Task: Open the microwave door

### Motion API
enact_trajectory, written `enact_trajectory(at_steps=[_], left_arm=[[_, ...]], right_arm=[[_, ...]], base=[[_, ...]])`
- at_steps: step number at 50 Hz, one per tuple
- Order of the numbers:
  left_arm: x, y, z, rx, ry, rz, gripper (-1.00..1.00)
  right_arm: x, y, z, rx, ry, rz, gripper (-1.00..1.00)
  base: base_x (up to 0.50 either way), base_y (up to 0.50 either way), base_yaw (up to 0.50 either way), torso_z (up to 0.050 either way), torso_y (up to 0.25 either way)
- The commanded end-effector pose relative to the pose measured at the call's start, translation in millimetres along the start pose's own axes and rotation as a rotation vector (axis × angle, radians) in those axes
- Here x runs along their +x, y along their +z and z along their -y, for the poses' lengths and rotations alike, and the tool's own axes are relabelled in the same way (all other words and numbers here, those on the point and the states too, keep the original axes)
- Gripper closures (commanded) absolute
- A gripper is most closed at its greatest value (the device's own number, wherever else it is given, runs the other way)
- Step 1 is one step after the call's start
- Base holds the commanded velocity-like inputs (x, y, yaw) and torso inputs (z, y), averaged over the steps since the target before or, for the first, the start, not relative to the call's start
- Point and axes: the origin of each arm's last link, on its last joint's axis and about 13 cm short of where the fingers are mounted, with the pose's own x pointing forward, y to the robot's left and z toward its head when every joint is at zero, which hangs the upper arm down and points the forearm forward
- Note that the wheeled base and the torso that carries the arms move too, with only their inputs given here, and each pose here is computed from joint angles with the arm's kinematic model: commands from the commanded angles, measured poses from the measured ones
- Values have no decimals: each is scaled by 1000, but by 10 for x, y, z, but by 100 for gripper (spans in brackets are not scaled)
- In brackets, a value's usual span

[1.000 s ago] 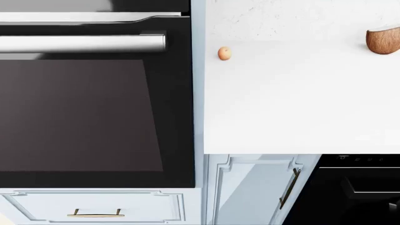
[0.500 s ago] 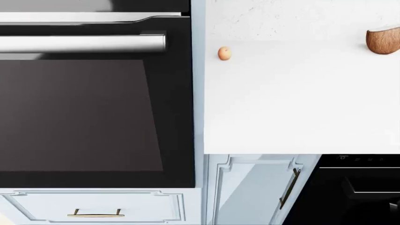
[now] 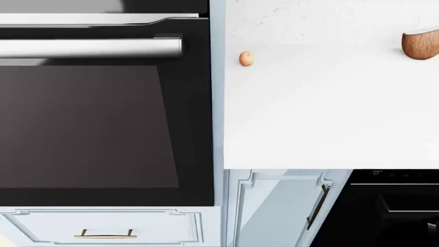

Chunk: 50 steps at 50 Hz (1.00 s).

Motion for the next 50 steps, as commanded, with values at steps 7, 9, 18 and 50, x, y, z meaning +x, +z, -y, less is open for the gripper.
enact_trajectory(at_steps=[7, 9, 18, 50], left_arm=[[-19, 249, 9, 5, -9, 80, -100], [-46, 313, 35, 3, -23, 97, -100], [-146, 406, 162, -15, -94, 120, -100], [302, 20, 1013, 13, -388, -35, -100]], right_arm=[[2, -1, -7, 1, 1, -1, -100], [2, 3, -9, 2, 2, -1, -100], [-1, 17, -4, 3, 0, 3, -100], [-64, 11, 107, 5, -31, -6, -100]], base=[[0, 0, 0, 0, 1], [0, 0, 0, 0, 0], [0, 0, 0, 0, 0], [0, 0, 0, 0, 0]])
